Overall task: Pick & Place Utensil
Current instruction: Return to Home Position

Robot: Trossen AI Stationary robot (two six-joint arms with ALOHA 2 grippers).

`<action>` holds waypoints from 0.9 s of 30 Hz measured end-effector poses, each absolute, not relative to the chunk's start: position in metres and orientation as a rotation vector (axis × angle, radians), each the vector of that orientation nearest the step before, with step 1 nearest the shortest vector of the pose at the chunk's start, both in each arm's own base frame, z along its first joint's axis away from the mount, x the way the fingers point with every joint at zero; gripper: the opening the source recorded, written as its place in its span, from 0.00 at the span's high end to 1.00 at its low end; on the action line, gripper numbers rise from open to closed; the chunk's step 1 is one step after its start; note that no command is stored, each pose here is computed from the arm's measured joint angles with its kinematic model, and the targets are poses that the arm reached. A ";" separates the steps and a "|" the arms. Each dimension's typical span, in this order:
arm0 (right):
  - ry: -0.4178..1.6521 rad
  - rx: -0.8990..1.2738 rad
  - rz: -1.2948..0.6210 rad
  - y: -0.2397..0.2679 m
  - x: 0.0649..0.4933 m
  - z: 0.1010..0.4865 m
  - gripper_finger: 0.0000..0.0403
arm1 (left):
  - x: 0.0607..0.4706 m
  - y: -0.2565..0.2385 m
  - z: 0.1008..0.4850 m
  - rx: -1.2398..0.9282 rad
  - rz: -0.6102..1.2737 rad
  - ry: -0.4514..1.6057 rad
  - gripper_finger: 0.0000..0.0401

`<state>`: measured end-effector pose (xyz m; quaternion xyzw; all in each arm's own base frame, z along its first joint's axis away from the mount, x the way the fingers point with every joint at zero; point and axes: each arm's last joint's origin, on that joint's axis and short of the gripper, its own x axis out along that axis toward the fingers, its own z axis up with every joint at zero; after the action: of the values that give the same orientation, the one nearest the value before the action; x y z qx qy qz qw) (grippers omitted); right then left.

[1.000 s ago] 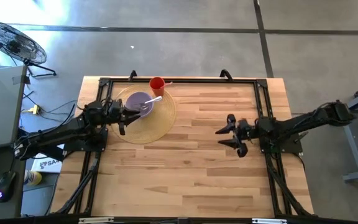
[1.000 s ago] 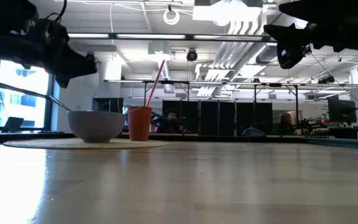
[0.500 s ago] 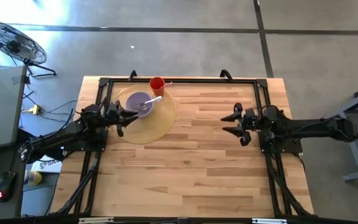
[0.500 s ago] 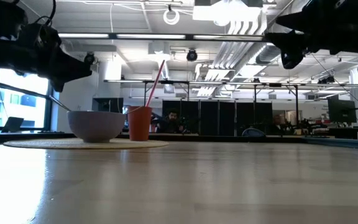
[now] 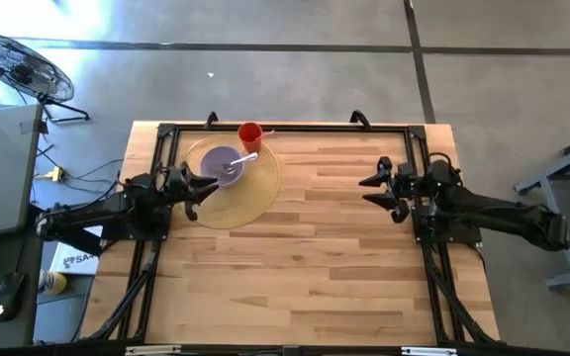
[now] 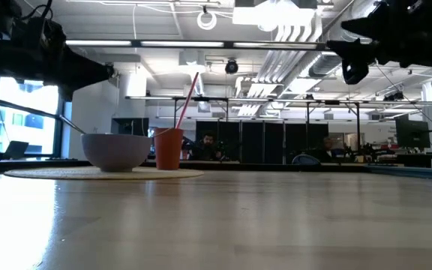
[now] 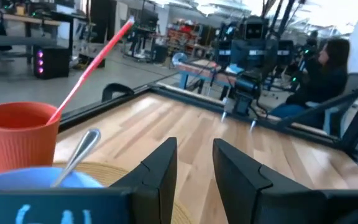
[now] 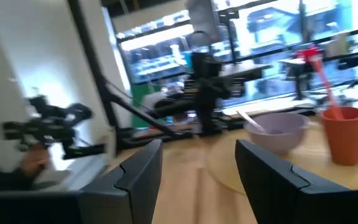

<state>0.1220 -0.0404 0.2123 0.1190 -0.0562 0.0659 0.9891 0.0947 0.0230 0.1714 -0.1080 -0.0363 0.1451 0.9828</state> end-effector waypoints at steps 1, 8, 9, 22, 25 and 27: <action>-0.112 0.225 0.106 -0.041 0.122 0.212 0.51 | 0.095 0.022 0.171 -0.217 0.297 -0.064 0.75; -0.107 0.180 0.023 -0.029 0.128 0.209 0.51 | 0.096 0.015 0.170 -0.159 0.256 -0.049 0.75; -0.111 0.169 0.031 -0.025 0.129 0.210 0.51 | 0.096 0.015 0.170 -0.158 0.254 -0.049 0.75; -0.133 0.159 0.126 -0.005 0.116 0.214 0.51 | 0.097 0.015 0.170 -0.161 0.256 -0.046 0.75; -0.152 0.171 0.104 -0.006 0.109 0.215 0.51 | 0.097 0.015 0.170 -0.161 0.255 -0.046 0.75; -0.157 0.154 0.035 -0.008 0.107 0.214 0.51 | 0.097 0.015 0.170 -0.161 0.255 -0.046 0.75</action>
<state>0.1068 -0.0077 0.2139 0.0768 -0.0781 0.0173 0.9938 0.0965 0.0150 0.1695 -0.0801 -0.0228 0.1271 0.9884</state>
